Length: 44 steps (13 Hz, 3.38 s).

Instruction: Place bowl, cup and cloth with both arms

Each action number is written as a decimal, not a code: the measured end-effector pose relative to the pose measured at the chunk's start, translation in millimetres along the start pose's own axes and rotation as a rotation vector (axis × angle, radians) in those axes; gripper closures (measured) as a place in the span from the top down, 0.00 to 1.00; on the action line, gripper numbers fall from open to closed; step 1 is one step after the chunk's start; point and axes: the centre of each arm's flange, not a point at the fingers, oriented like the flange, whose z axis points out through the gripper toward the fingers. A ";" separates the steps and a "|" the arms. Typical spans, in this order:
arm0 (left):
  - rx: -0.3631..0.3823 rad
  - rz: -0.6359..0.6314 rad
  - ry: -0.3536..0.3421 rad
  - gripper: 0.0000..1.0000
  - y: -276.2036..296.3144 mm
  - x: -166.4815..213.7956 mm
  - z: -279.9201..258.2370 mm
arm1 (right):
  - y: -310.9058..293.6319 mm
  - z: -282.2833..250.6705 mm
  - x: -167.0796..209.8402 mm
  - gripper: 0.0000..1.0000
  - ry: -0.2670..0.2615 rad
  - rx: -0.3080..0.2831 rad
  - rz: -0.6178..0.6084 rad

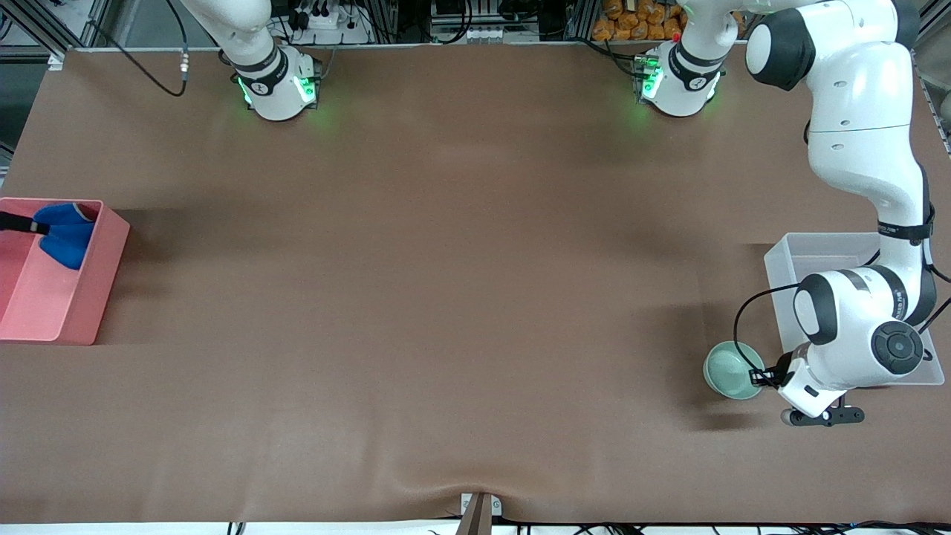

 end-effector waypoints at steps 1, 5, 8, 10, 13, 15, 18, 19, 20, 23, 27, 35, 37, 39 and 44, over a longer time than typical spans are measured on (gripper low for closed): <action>-0.003 -0.004 0.006 0.04 2.3 1.1 -1.9 | -54.5 -15.4 4.7 1.00 0.003 -0.031 -0.023; -0.005 -0.005 0.026 0.03 7.5 5.3 -13.9 | -203.1 -61.3 -9.6 1.00 0.074 -0.105 -0.120; -0.002 -0.019 -0.011 0.03 -1.1 3.5 -33.0 | -257.0 -89.5 -33.6 1.00 0.135 -0.115 -0.088; 0.000 -0.047 -0.042 0.03 -22.6 0.1 -65.0 | -285.3 -107.3 -55.7 1.00 0.156 -0.118 -0.088; -0.013 -0.022 -0.069 0.03 -72.5 -13.5 -140.5 | -279.9 -131.5 -83.8 1.00 0.157 -0.118 -0.085; -0.031 0.044 -0.119 0.03 -113.6 -33.5 -178.0 | -258.0 -140.6 -87.7 1.00 0.160 -0.113 -0.061; -0.067 0.101 -0.177 0.03 -179.6 -65.0 -189.3 | -235.9 -145.2 -88.4 1.00 0.152 -0.103 -0.024; -0.078 0.113 -0.194 0.03 -193.2 -72.6 -180.3 | -234.5 -145.9 -89.3 1.00 0.147 -0.103 -0.021; -0.088 0.125 -0.212 0.03 -201.1 -78.9 -169.1 | -234.1 -147.0 -90.4 1.00 0.143 -0.103 -0.020; -0.085 0.144 -0.193 0.03 -214.4 -93.1 -130.4 | -231.3 -147.7 -91.6 1.00 0.133 -0.102 -0.015; -0.067 0.173 -0.140 0.03 -232.0 -127.5 -83.4 | -230.3 -143.5 -87.6 1.00 0.125 -0.102 -0.013; -0.027 0.198 -0.076 0.03 -233.9 -164.1 -25.5 | -230.3 -142.2 -85.1 1.00 0.125 -0.102 -0.013; -0.023 0.204 -0.071 0.03 -234.3 -167.3 -20.5 | -230.4 -143.2 -85.1 1.00 0.128 -0.102 -0.013; -0.020 0.208 -0.065 0.04 -234.3 -167.2 -19.3 | -231.0 -143.6 -84.9 1.00 0.132 -0.102 -0.014; -0.013 0.226 -0.045 0.48 -228.4 -161.2 -21.8 | -231.6 -144.3 -85.0 1.00 0.133 -0.103 -0.016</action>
